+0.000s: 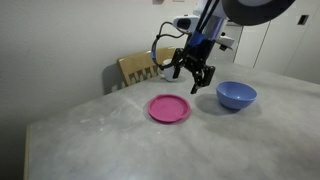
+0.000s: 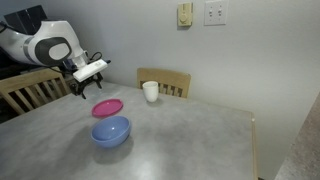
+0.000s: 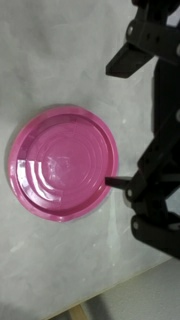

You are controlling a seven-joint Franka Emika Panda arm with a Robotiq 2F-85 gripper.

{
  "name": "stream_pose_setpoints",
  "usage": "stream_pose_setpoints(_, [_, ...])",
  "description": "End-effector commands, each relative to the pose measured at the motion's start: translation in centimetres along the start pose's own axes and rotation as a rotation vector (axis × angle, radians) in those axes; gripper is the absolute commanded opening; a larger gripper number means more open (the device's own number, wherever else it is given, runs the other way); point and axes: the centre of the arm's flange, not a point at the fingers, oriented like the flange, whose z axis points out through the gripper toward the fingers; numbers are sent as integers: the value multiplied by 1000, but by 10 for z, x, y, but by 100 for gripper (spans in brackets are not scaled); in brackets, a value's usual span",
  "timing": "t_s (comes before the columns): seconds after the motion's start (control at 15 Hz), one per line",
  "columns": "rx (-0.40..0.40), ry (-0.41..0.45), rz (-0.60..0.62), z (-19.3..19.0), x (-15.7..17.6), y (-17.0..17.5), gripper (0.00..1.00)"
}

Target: Put the pink plate on top of the blue bowl

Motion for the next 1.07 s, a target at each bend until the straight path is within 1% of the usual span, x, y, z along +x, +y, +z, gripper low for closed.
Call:
stream_pose_setpoints(0.0, [1, 0, 2, 1, 0, 0, 100])
stream_pose_setpoints(0.2, [1, 0, 4, 1, 1, -1, 100])
stream_pose_setpoints(0.27, [-13, -15, 14, -6, 2, -4, 100])
stream_pose_setpoints(0.4, [-5, -43, 11, -2, 6, -3, 100])
stream_pose_setpoints(0.67, [70, -111, -29, 28, 21, 0, 100])
stream_pose_setpoints(0.8, [117, -112, -60, 40, 27, -3, 100])
stream_pose_setpoints(1.0, [155, -96, -84, 60, 32, -2, 100])
